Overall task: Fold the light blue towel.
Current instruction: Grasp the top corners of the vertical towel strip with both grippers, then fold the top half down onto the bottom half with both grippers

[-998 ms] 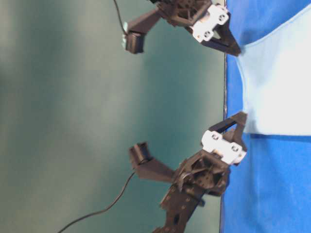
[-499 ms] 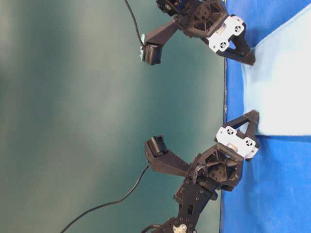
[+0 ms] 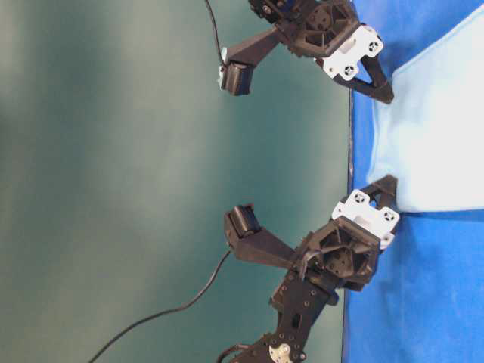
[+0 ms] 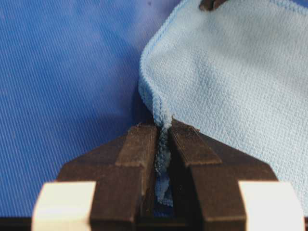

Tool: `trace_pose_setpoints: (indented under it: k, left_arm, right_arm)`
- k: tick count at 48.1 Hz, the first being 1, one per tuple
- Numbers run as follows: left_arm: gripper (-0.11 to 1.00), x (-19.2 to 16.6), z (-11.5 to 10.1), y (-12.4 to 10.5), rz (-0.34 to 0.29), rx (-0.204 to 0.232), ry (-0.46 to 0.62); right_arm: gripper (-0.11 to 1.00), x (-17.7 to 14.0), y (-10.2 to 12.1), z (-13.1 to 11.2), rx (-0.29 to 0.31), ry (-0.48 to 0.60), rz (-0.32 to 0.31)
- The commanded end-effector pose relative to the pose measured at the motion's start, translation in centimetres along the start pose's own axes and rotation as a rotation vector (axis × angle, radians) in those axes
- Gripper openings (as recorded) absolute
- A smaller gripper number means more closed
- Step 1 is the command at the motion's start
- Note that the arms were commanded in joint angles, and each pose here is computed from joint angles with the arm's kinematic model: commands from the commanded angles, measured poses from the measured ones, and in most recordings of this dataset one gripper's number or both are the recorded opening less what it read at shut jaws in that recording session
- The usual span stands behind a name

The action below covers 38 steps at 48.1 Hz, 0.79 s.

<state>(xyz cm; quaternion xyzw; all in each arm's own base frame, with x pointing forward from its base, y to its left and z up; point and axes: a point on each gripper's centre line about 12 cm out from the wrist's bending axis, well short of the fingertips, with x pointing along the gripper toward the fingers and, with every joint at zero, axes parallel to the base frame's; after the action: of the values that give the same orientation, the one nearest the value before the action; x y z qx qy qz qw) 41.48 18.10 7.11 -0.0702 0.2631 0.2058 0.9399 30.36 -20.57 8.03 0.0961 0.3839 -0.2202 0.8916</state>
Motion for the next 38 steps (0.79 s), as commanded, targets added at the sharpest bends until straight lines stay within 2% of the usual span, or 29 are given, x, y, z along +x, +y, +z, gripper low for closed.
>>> trace_pose_setpoints:
  k: [1, 10, 29, 38]
  left_arm:
    - [0.03, -0.5, 2.3, 0.2, 0.003, 0.013, -0.058]
    - [0.03, -0.8, 3.4, 0.4, 0.009, 0.062, -0.081]
    - [0.03, -2.1, 4.7, 0.9, 0.018, 0.059, -0.087]
    - [0.03, -4.6, 7.0, 0.0, 0.000, 0.072, -0.106]
  right_arm:
    - [0.03, -1.0, -0.2, 1.0, 0.007, -0.031, -0.013]
    - [0.03, -2.4, -0.5, 2.2, 0.003, -0.048, -0.044]
    - [0.03, -3.2, -0.8, 3.0, 0.003, -0.066, -0.061]
    - [0.03, -5.8, -0.1, 4.1, -0.004, -0.100, -0.077]
